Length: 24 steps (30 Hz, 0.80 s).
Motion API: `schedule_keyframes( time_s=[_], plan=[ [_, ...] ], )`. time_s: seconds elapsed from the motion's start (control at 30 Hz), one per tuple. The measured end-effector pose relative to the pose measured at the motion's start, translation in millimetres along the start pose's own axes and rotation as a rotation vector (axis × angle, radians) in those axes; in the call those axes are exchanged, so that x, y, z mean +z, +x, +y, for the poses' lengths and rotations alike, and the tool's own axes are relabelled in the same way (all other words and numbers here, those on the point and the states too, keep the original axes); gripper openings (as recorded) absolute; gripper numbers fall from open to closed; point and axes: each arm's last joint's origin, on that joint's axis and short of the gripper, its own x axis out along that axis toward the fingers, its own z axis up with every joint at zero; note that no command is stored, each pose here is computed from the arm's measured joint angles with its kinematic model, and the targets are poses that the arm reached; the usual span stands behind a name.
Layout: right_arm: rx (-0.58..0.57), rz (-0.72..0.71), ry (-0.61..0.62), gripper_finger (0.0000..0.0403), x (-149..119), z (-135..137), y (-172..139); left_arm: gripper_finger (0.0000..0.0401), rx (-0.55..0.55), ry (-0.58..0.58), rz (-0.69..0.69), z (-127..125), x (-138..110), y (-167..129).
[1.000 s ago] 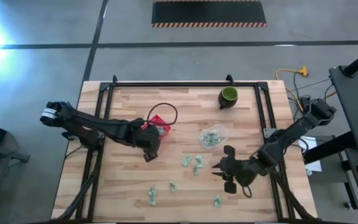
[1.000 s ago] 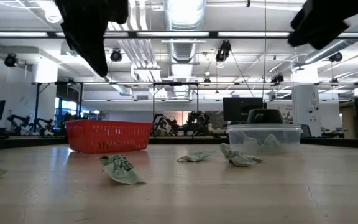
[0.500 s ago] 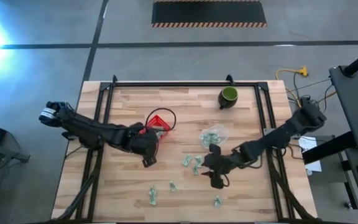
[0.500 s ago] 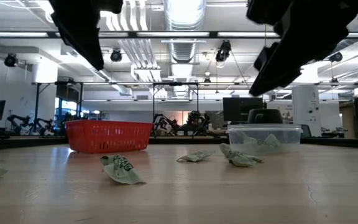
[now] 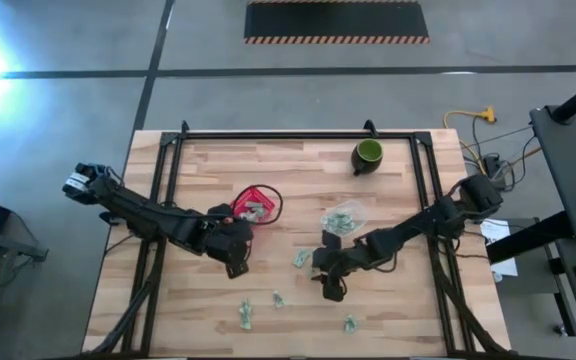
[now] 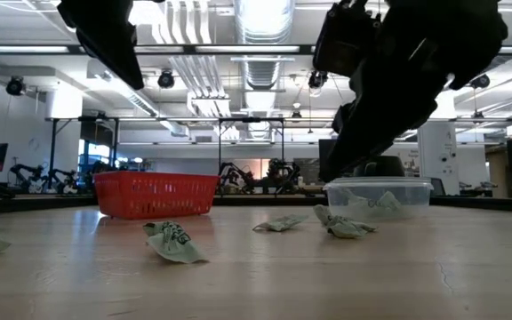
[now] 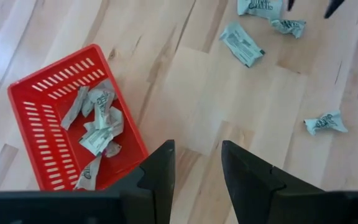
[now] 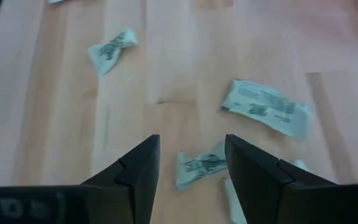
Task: Pick and place items into bin
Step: Put the stevia packet into the transparent bin
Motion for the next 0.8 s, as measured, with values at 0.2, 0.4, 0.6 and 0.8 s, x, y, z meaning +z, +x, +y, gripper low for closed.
schedule_keyframes(
  time_s=[0.2, 0.4, 0.6, 0.8],
  plan=[
    [-0.023, 0.006, -0.02, 0.0173, 2, -9, 1, 0.0114, -0.005, 0.004, -0.009, -2, -1, -1],
    [0.007, 0.014, -0.099, 0.0173, 5, -14, 2, 0.0114, 0.009, 0.001, -0.037, -3, 0, -1],
    [0.004, 0.017, -0.132, 0.0173, 5, -18, 4, 0.0114, 0.021, 0.001, -0.047, -2, 1, -1],
    [-0.006, 0.061, -0.133, 0.0173, -1, -19, 21, 0.0114, 0.022, 0.0, -0.047, -2, 1, -1]
  ],
)
